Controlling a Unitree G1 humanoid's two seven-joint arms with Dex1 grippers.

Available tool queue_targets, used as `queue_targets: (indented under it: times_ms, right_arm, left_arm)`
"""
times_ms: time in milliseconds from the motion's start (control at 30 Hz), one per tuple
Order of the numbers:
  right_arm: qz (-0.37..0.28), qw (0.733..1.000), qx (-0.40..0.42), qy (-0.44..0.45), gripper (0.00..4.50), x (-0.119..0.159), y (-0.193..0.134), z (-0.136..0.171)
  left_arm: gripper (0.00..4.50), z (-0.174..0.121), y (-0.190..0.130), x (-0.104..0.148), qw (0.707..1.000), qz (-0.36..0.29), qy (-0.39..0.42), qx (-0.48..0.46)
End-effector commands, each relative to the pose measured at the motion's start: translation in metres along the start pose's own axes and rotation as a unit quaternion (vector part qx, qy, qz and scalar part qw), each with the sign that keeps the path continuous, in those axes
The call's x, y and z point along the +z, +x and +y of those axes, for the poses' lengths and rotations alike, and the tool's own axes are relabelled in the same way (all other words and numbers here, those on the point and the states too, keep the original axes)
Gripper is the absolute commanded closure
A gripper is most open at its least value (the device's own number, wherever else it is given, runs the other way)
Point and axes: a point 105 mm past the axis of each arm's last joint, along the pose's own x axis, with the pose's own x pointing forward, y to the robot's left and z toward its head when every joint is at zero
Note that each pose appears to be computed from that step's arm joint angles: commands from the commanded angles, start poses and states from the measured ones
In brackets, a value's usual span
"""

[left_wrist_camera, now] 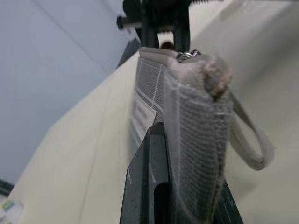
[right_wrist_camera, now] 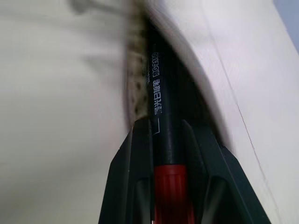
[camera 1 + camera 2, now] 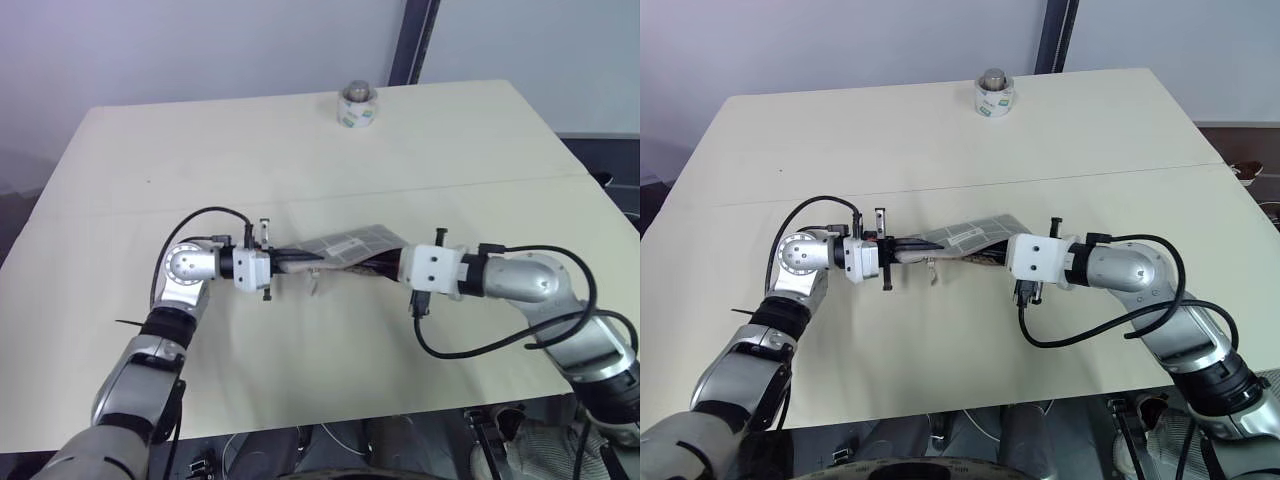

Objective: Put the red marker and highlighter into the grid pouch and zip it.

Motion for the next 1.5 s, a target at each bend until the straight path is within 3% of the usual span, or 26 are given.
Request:
queue_targets:
  times_ms: [33,100,167,433,533,633,767,867,967,1067,1200,1500]
  right_arm:
    - [-0.018,0.999,-0.004,-0.050,4.15,0.012,0.006,-0.005]
    - [-0.039,0.997,-0.006,-0.065,4.15,0.019,0.010,-0.003]
    - [-0.078,0.997,0.005,-0.006,4.15,0.028,0.012,0.000]
    - [-0.070,0.995,-0.063,0.045,0.13,0.028,-0.015,-0.027]
    - [-0.082,0.990,-0.081,0.087,0.06,0.034,-0.030,-0.032]
    - [-0.121,0.968,-0.093,0.197,0.06,0.038,-0.042,-0.024]
    - [-0.101,0.944,-0.030,0.312,0.06,0.036,-0.034,0.016]
    - [-0.128,0.911,-0.004,0.393,0.06,0.044,-0.026,0.034]
    - [-0.120,0.878,-0.010,0.463,0.06,0.032,-0.011,0.049]
    - [-0.076,0.853,-0.042,0.515,0.06,0.003,0.001,0.059]
    - [-0.087,0.816,-0.067,0.567,0.06,-0.012,0.012,0.056]
    - [-0.171,0.802,-0.087,0.566,0.06,0.016,0.039,0.020]
  left_arm:
    - [4.50,0.022,0.007,0.020,0.999,-0.040,0.028,0.021]
    - [4.50,0.024,0.007,0.022,0.998,-0.046,0.028,0.025]
    - [4.50,0.022,0.006,0.022,0.998,-0.045,0.026,0.023]
    - [4.50,0.008,-0.007,0.007,1.000,0.000,0.020,0.014]
    - [4.50,0.006,-0.011,0.002,0.999,0.016,0.023,0.018]
    - [4.50,0.009,-0.010,-0.012,0.996,0.063,0.033,0.045]
    - [4.50,0.006,0.003,-0.020,0.994,0.082,0.045,0.051]
    - [4.50,0.003,0.017,-0.023,0.993,0.089,0.056,0.057]
    - [4.50,0.000,0.029,-0.023,0.991,0.093,0.074,0.058]
    - [4.50,0.006,0.033,-0.023,0.988,0.102,0.093,0.073]
    - [4.50,0.013,0.040,-0.020,0.981,0.111,0.139,0.076]
    - [4.50,0.018,0.049,-0.014,0.974,0.107,0.192,0.063]
